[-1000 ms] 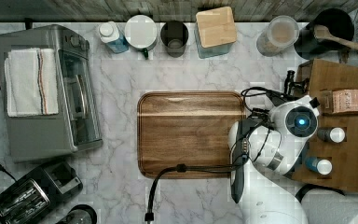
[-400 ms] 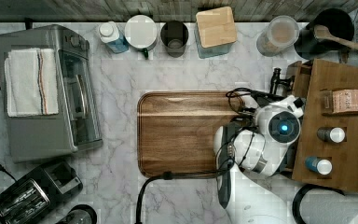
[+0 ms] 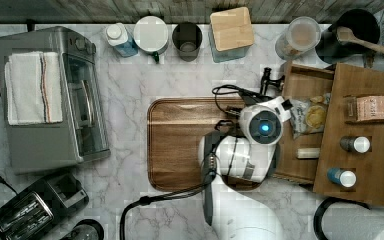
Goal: Open the drawer.
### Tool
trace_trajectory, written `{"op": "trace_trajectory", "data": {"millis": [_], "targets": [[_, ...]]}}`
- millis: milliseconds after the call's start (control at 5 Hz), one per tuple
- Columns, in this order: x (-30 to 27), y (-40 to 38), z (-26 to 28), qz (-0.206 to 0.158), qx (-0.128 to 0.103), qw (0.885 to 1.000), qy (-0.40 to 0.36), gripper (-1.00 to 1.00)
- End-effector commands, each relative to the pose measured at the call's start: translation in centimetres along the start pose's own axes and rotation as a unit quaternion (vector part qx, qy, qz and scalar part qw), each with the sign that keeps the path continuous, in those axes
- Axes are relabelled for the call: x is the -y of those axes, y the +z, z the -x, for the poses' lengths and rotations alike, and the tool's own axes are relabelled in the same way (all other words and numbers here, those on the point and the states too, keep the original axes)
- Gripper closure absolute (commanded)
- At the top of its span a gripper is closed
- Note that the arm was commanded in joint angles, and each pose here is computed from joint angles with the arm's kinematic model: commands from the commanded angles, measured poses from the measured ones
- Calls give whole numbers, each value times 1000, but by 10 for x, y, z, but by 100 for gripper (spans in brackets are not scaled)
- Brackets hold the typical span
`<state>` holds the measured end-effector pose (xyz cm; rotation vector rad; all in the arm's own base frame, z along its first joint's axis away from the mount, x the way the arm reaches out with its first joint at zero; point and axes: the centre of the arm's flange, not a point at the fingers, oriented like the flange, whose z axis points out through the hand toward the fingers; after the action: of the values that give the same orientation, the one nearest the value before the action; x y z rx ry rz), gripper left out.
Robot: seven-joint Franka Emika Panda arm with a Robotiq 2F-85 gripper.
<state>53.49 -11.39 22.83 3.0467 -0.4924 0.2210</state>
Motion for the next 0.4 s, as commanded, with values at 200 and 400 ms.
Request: {"op": "trace_trajectory", "data": {"millis": [200,400], "targets": [[211,-55,34,-40,-38,991,-119,-100],[212,-55,34,-40,-39,991,-119,-100]]}}
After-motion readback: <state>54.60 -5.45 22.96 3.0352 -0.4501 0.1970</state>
